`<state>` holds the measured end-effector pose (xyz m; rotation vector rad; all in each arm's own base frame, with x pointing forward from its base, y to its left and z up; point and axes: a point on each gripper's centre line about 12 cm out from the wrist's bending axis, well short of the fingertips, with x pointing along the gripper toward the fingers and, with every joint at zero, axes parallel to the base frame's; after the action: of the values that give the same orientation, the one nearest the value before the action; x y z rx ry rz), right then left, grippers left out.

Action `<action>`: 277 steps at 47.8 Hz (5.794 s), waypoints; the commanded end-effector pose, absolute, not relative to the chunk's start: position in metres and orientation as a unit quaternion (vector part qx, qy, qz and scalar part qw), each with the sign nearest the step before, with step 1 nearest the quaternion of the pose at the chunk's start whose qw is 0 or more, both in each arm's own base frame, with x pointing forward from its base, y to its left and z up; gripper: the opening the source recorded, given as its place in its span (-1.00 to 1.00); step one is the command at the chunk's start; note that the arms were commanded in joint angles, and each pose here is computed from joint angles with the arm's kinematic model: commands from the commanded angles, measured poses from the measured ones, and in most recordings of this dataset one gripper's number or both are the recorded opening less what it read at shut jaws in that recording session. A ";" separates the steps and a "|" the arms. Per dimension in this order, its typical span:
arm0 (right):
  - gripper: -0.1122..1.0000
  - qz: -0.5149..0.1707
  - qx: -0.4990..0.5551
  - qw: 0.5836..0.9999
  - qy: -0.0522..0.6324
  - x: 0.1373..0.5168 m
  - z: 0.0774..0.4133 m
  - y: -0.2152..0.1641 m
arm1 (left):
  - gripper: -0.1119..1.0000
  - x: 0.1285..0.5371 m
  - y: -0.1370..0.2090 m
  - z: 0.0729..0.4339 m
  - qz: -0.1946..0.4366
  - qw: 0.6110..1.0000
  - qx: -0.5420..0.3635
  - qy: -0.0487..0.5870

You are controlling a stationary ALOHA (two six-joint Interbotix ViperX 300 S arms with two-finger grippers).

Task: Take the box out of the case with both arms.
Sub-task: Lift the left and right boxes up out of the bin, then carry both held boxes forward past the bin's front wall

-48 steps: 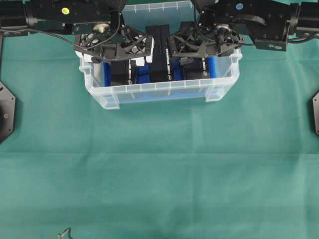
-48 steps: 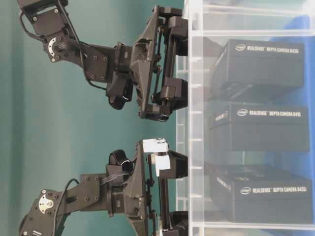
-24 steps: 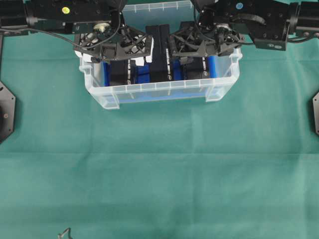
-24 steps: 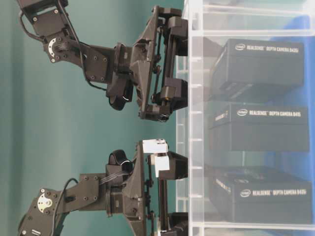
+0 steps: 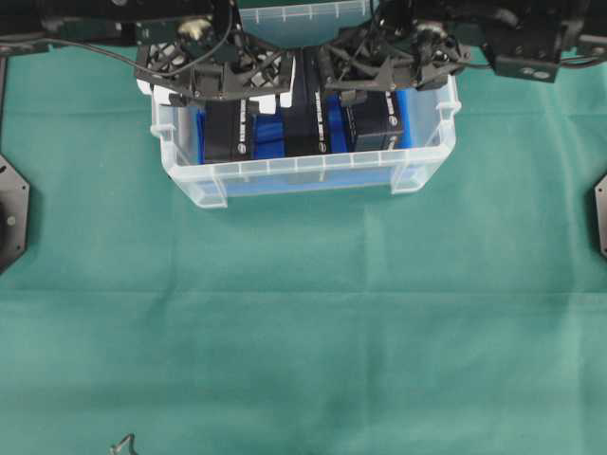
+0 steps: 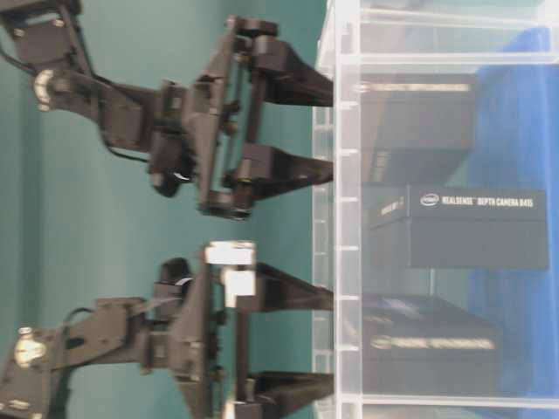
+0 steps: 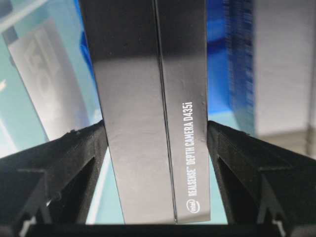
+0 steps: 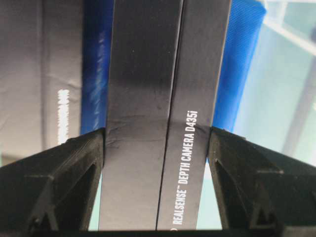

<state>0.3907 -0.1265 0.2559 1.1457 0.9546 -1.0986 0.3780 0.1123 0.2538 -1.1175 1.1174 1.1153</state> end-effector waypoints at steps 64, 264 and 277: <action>0.40 -0.471 0.473 0.672 0.321 0.351 0.453 -0.118 | 0.34 0.360 0.099 0.451 0.442 0.615 -0.493 0.427; 0.40 -0.457 0.493 0.651 0.353 0.356 0.429 0.107 | 0.34 0.371 -0.111 0.424 0.404 0.594 -0.520 0.462; 0.40 -0.458 0.493 0.650 0.353 0.357 0.428 0.107 | 0.34 0.371 -0.112 0.423 0.405 0.594 -0.518 0.463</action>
<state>0.3614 0.1085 0.4131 1.0888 0.8314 -1.0687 0.3776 -0.1125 0.4093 -1.1859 1.0999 0.9740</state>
